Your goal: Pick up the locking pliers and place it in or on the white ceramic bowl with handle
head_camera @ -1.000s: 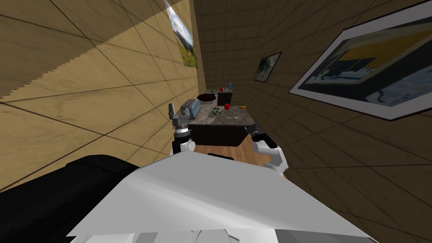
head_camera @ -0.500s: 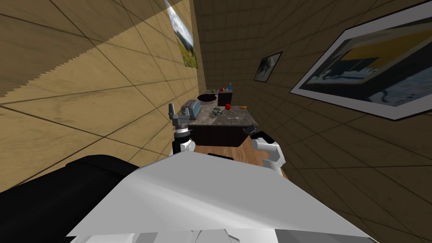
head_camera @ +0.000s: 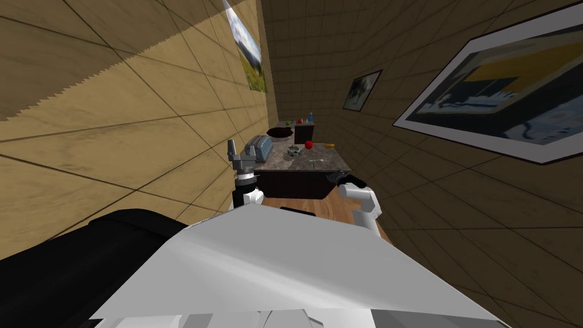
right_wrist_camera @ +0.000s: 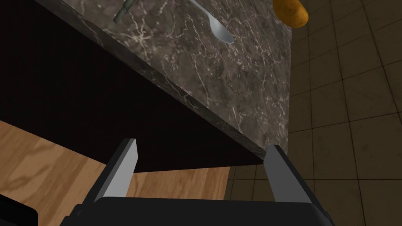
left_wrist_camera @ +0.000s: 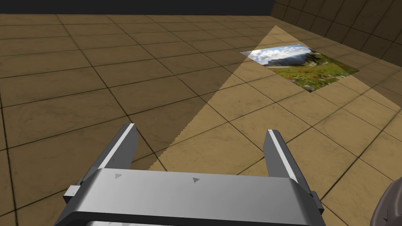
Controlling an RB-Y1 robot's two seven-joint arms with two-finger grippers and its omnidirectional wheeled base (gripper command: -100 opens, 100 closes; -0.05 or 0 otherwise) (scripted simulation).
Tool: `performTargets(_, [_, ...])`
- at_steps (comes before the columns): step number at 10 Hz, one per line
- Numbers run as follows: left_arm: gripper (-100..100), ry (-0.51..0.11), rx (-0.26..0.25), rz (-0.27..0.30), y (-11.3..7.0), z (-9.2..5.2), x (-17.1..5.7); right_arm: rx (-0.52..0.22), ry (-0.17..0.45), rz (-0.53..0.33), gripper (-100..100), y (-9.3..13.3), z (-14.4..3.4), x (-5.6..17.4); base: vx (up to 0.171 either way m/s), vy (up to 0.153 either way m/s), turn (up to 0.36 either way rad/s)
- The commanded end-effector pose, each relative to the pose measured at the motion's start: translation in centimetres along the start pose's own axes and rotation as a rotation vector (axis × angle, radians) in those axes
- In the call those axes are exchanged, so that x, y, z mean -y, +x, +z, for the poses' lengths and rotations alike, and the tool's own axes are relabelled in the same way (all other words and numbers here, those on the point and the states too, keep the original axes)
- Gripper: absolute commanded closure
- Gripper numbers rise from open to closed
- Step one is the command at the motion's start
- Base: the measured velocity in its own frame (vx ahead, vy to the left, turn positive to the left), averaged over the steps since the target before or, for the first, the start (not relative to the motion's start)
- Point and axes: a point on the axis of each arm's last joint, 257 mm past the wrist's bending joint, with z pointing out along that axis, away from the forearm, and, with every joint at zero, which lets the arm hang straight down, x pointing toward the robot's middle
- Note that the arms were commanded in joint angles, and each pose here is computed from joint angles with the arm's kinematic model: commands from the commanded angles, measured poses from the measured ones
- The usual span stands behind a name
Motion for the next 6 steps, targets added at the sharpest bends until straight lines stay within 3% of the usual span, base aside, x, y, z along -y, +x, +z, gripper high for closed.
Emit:
performTargets(1, [0,0.0,0.0,0.0,0.0,0.0,0.0,0.034,0.033,0.043,-100,-0.5,0.4,0.7,0.036,0.042,-0.005])
performTargets(6, [0,0.0,0.0,0.0,0.0,0.0,0.0,0.116,0.111,0.152,-100,-1.6,1.2,2.1,0.041,0.045,-0.007])
